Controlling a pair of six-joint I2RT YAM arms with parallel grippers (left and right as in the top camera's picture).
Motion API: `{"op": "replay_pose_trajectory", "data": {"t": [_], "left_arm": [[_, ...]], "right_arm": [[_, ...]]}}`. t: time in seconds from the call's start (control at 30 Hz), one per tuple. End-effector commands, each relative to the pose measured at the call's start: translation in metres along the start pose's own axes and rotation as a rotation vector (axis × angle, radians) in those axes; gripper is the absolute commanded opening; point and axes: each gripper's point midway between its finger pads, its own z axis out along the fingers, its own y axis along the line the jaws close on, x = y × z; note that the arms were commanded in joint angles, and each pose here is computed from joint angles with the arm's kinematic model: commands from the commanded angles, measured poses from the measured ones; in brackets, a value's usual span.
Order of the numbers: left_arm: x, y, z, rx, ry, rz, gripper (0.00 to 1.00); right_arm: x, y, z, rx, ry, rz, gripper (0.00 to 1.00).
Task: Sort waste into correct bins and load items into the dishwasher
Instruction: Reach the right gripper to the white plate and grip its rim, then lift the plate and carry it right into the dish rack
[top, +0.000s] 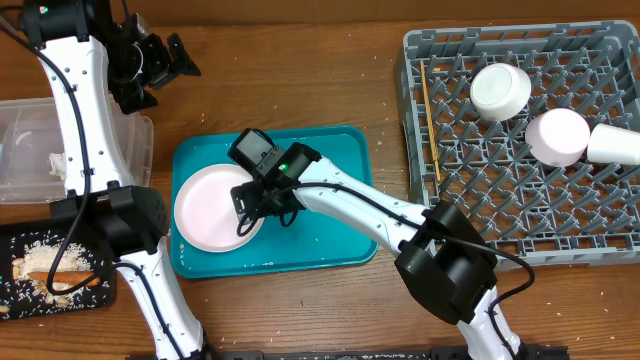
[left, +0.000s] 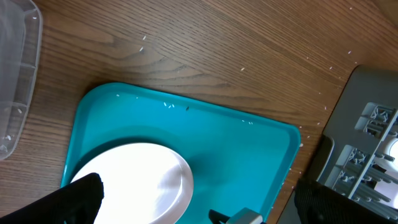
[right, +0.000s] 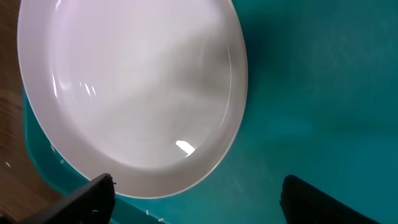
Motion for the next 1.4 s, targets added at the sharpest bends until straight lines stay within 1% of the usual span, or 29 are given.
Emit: {"op": "replay_pose_trajectory", "data": {"t": [0.0, 0.1, 0.23, 0.33, 0.47, 0.53, 0.7, 0.77, 0.87, 0.93, 1.03, 1.13, 1.2, 1.3, 1.37], "left_arm": [[0.002, -0.004, 0.004, 0.012, 0.013, 0.018, 1.0], [0.002, -0.004, 0.003, 0.012, 0.012, 0.018, 1.0], [0.002, -0.004, 0.003, 0.013, 0.012, 0.018, 1.0], [0.002, -0.004, 0.004, 0.012, 0.013, 0.018, 1.0], [0.002, -0.004, 0.003, 0.013, 0.012, 0.018, 1.0], [0.002, -0.004, 0.003, 0.012, 0.012, 0.018, 1.0], [0.002, -0.004, 0.004, 0.012, 0.013, 0.018, 1.0], [0.002, -0.004, 0.004, 0.012, 0.013, 0.018, 1.0], [0.002, -0.004, 0.004, 0.012, 0.013, 0.018, 1.0], [0.002, -0.004, 0.004, 0.012, 0.013, 0.018, 1.0], [0.002, -0.004, 0.003, 0.012, 0.012, 0.018, 1.0], [0.002, -0.004, 0.004, 0.012, 0.013, 0.018, 1.0], [0.002, -0.004, 0.003, 0.012, 0.012, 0.018, 1.0], [0.002, -0.004, 0.004, 0.012, 0.013, 0.018, 1.0], [0.002, -0.004, 0.004, 0.012, 0.012, 0.018, 1.0]], "right_arm": [[0.002, -0.008, 0.019, 0.03, 0.014, 0.081, 0.86], [0.009, -0.014, 0.035, 0.038, 0.056, 0.092, 0.86], [0.011, -0.018, 0.041, 0.03, 0.08, 0.106, 0.86], [0.011, -0.019, 0.044, 0.036, 0.083, 0.108, 0.8], [0.013, -0.023, 0.049, 0.046, 0.094, 0.113, 0.65], [0.012, -0.028, 0.048, 0.069, 0.087, 0.132, 0.54], [0.01, -0.033, 0.043, 0.112, 0.074, 0.136, 0.31], [0.007, -0.038, 0.038, 0.143, 0.066, 0.137, 0.25], [0.002, -0.05, 0.027, 0.21, 0.049, 0.171, 0.11], [-0.001, -0.055, 0.021, 0.227, 0.048, 0.181, 0.05], [-0.009, -0.065, 0.01, 0.243, 0.046, 0.208, 0.04], [-0.024, -0.081, -0.012, 0.249, 0.034, 0.258, 0.04], [-0.038, -0.098, -0.038, 0.249, 0.011, 0.309, 0.04], [-0.052, -0.117, -0.07, 0.243, -0.02, 0.33, 0.04], [-0.062, -0.141, -0.102, 0.275, -0.066, 0.354, 0.04]]}}
